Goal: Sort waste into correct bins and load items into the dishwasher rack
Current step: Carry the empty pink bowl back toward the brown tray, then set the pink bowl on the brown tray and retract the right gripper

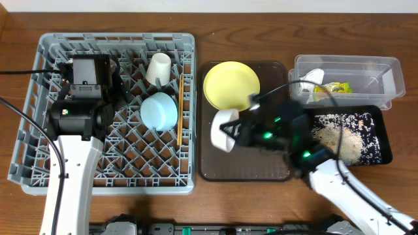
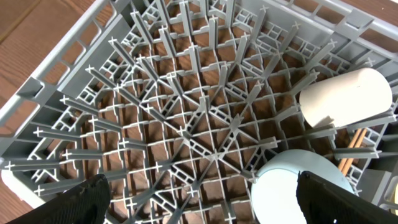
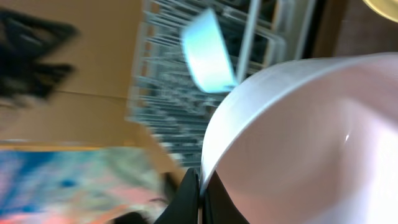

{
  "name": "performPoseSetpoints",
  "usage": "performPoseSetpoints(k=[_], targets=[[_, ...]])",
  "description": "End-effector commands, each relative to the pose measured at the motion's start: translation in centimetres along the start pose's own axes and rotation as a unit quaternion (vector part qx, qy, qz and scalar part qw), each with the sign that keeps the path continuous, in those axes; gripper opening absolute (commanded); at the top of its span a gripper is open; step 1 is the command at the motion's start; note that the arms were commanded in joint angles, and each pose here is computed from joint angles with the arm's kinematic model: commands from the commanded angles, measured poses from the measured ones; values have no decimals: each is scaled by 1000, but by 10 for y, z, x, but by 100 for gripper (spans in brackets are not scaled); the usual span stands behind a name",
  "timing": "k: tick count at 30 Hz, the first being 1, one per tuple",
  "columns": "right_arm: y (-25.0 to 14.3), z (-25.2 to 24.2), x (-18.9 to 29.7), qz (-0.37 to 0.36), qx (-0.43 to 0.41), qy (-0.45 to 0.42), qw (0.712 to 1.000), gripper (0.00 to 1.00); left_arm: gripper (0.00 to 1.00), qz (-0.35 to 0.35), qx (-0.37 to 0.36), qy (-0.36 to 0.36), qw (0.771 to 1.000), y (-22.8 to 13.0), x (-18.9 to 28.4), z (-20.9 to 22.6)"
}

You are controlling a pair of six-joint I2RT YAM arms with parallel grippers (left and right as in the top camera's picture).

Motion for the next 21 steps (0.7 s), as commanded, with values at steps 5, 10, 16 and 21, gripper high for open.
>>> performPoseSetpoints(k=[5,10,16,21], targets=[[-29,-7,-15,-31,154,-210,965,1,96,-8,2,1,1000,4,4,1],[-53,-14,-21,2,182,-276,944,1,96,-8,2,1,1000,4,4,1],[-66,-24,-36,32,186,-283,940,2,96,-8,2,1,1000,4,4,1],[-68,-24,-41,38,183,-274,943,34,96,-8,2,1,1000,4,4,1]])
Point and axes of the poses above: each gripper's point midway between its finger pads, its own x axis back along the fingers, its own z axis along the line the jaws close on, y = z × x, the point moved 8 cm from there along x, back along the fingers, and after that the axes turned 13 degrees about x, right-handed, at the moved point
